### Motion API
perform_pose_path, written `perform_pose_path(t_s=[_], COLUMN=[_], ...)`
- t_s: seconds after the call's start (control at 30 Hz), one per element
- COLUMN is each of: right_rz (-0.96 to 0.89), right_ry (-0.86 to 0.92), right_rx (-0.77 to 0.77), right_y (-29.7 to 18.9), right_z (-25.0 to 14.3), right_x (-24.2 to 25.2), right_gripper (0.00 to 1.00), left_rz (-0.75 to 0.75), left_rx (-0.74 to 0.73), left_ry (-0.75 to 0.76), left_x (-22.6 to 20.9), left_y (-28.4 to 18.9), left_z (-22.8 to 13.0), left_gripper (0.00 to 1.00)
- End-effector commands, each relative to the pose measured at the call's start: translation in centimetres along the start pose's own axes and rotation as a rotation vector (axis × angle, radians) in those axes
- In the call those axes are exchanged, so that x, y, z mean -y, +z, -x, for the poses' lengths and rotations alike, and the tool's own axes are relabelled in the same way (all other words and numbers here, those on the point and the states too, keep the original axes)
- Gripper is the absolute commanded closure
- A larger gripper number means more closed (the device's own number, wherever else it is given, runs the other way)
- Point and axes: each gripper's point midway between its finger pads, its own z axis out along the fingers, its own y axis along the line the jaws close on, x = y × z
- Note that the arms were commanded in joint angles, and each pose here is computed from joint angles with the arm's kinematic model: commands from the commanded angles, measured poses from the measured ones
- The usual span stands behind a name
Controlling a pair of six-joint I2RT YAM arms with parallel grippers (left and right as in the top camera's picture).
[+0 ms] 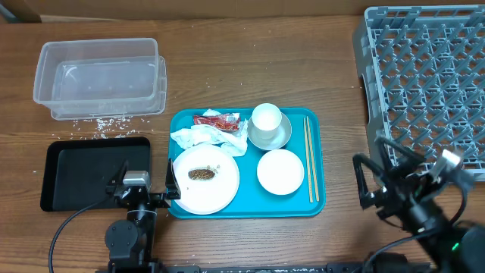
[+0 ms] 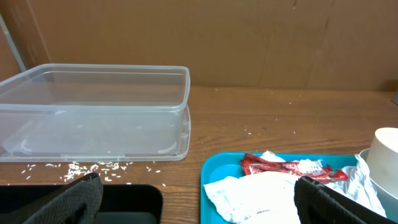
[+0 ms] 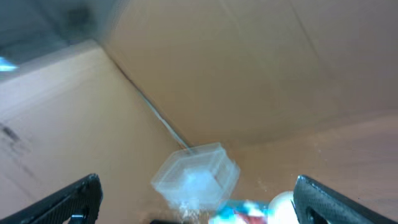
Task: Sort waste into correct bins and load items into the dishwasher
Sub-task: 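Move the right gripper to the white bowl and grasp its rim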
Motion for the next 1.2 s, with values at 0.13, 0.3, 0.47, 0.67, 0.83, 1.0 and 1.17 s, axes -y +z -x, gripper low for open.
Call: perform_pose_path(t_s=[0.13,0.3,0.47,0.67,0.83,1.0,1.17], right_rz=[-0.172,-0.266,-0.444,-0.532,-0.445,-0.522,-0.559], right_ry=[-0.068,-0.01,-0.078,-0.229,-0.171,-0.165,-0.166], right_rx=[-0.326,-0.617,-0.8,-0.96,-1.181,-1.27,-1.323], right_y=[2.6,4.3,6.8,10.2,10.7,10.3,9.9], right_z=[0.3,-5.7,-11.8,-20.4,-27.6,-30.6,-32.7], right_x=[2.0,4.8,6.2,5.8,4.9,7.1,8.1], right_gripper=[0.0,0.0,0.0,0.0,0.0,0.19,0.2], left_rz=[0.01,0.01,0.01,0.01,0.01,0.01,0.01], left_rx=[0.006,0.006,0.006,0.006,0.006,0.006,0.006], left_ry=[0.022,0.022,0.022,0.022,0.022,0.022,0.022], left_x=[-0.2,-0.2,-0.2,-0.2,-0.2,-0.2,-0.2], left_y=[0.0,0.0,0.0,0.0,0.0,0.0,0.0], left_z=[0.0,0.0,0.0,0.0,0.0,0.0,0.0], left_gripper=[0.0,0.0,0.0,0.0,0.0,0.0,0.0])
